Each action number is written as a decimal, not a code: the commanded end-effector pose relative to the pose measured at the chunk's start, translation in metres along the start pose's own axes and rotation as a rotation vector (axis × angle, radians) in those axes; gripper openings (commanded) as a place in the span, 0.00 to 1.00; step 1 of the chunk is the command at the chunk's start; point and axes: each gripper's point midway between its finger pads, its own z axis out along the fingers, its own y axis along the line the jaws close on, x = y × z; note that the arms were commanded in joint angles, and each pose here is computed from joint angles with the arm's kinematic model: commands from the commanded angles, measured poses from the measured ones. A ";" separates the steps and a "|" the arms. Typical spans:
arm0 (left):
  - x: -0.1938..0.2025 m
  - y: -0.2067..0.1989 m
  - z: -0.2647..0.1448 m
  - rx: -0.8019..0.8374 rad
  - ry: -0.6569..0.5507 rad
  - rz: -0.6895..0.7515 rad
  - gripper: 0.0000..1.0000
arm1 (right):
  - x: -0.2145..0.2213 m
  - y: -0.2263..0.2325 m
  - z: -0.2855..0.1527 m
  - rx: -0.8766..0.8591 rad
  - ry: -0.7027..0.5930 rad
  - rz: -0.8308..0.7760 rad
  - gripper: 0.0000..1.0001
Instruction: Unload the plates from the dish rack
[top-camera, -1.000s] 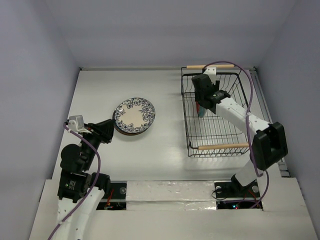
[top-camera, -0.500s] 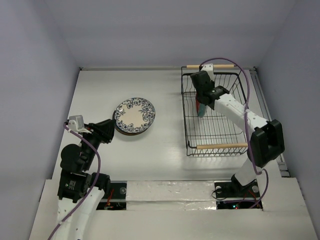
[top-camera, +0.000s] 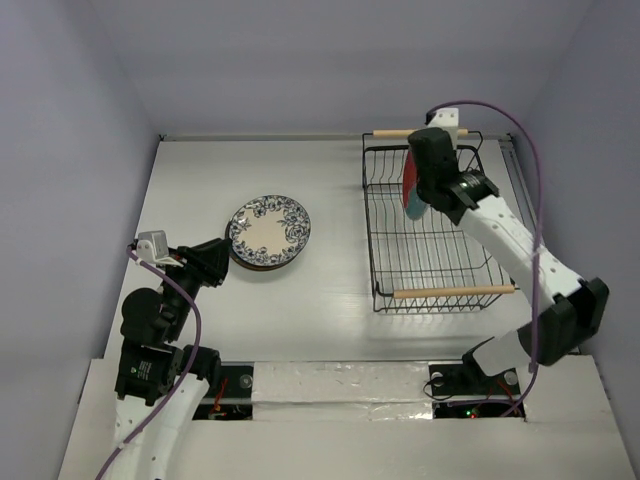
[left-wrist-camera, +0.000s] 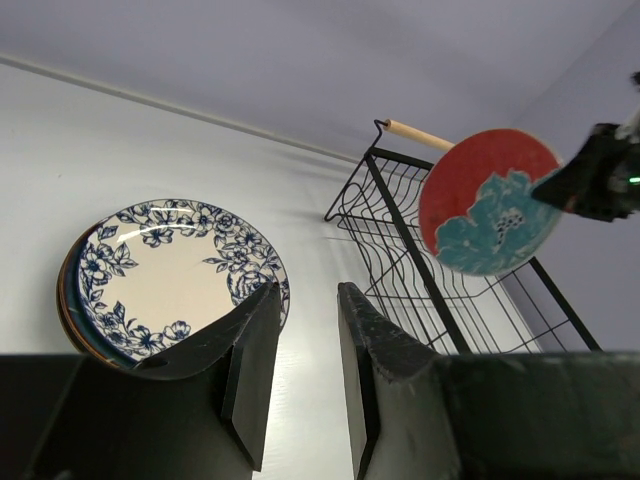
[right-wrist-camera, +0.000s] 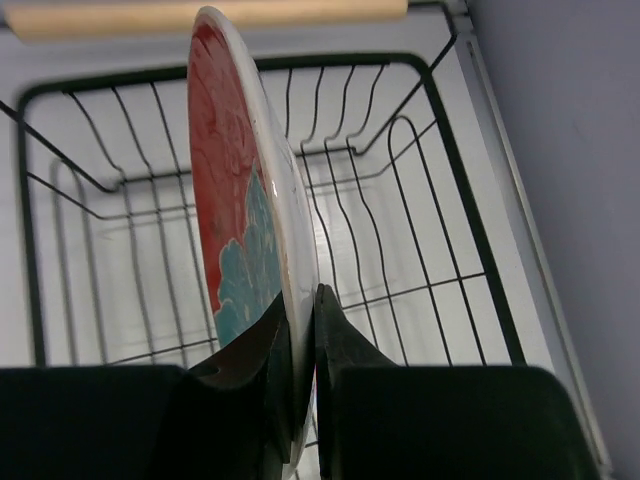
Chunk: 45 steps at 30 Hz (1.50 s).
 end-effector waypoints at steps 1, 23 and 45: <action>-0.013 -0.008 -0.001 0.026 -0.043 0.009 0.27 | -0.095 -0.036 -0.061 -0.083 -0.297 0.340 0.00; -0.015 -0.007 0.000 0.023 -0.052 0.012 0.27 | -0.114 0.229 -0.162 -1.170 -0.221 0.590 0.00; -0.015 -0.007 0.000 0.029 -0.050 0.014 0.27 | 0.012 0.351 -0.089 -1.194 0.188 0.712 0.00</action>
